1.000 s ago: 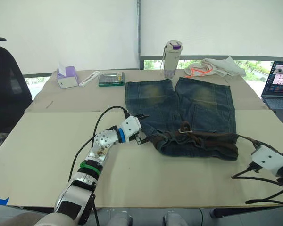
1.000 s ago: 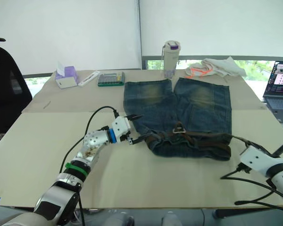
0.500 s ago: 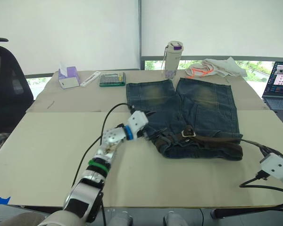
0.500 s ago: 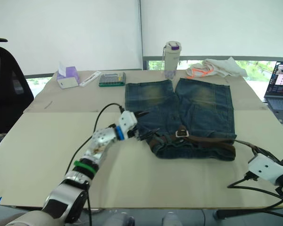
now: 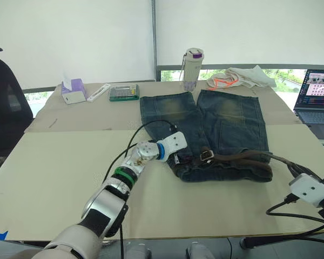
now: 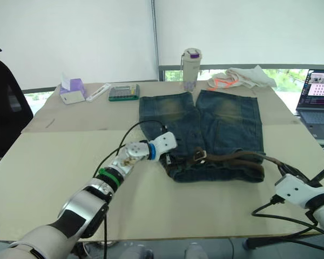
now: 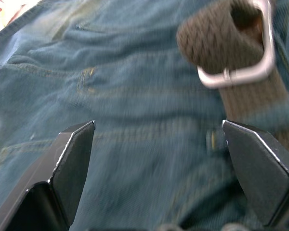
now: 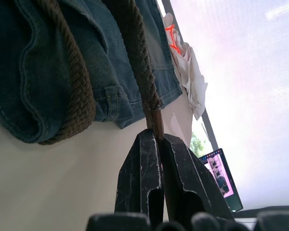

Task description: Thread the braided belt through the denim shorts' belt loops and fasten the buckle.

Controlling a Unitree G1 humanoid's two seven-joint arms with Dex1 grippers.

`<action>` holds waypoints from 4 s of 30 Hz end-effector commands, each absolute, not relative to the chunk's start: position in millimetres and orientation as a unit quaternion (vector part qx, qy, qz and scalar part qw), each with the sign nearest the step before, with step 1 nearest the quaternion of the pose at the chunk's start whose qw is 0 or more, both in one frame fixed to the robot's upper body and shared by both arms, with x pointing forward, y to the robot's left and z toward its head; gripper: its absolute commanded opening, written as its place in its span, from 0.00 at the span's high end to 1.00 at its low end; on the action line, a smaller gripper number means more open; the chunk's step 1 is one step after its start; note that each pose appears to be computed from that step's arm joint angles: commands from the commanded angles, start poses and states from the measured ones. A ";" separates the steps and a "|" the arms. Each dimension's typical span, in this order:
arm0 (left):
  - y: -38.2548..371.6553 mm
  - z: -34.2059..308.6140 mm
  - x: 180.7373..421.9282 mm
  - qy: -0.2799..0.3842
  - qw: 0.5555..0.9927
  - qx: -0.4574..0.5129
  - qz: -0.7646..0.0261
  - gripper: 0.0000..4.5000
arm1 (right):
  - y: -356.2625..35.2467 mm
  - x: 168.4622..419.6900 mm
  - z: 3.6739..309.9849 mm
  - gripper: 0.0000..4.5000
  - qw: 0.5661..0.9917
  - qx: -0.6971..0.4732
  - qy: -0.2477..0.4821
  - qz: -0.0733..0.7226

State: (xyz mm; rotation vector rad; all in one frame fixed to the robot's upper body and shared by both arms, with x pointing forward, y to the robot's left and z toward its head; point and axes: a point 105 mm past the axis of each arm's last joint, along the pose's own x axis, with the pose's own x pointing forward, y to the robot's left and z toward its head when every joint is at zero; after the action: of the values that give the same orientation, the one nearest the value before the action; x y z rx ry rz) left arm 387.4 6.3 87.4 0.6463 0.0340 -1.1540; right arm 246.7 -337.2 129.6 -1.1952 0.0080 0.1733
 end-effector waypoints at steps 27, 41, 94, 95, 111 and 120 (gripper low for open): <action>66.0 70.3 354.2 0.057 0.769 0.243 -0.589 0.01 | -358.1 252.1 138.7 1.00 0.842 -0.536 0.025 0.053; 42.5 89.5 368.4 0.096 0.671 0.301 -0.671 0.47 | -345.3 252.7 134.6 1.00 0.843 -0.533 0.022 0.069; 113.3 86.6 361.2 -0.081 0.818 0.204 -0.531 1.00 | -356.6 260.4 109.5 0.01 0.905 -0.416 0.083 0.034; 113.4 81.9 358.2 -0.055 0.812 0.190 -0.549 1.00 | -350.0 262.4 118.0 0.01 0.922 -0.380 0.056 0.040; 143.8 101.5 319.4 0.015 0.834 0.105 -0.542 0.01 | -321.8 226.8 110.0 0.00 0.960 -0.114 0.072 0.244; 170.0 78.4 289.8 0.068 0.862 0.144 -0.481 0.01 | -340.9 210.5 91.4 0.00 0.937 -0.139 0.142 0.287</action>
State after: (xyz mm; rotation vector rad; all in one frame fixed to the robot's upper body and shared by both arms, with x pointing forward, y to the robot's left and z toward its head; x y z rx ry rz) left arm 287.3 165.0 67.5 0.2582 0.1768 -1.0398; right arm 209.6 -335.1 81.3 -0.2372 0.3154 0.5821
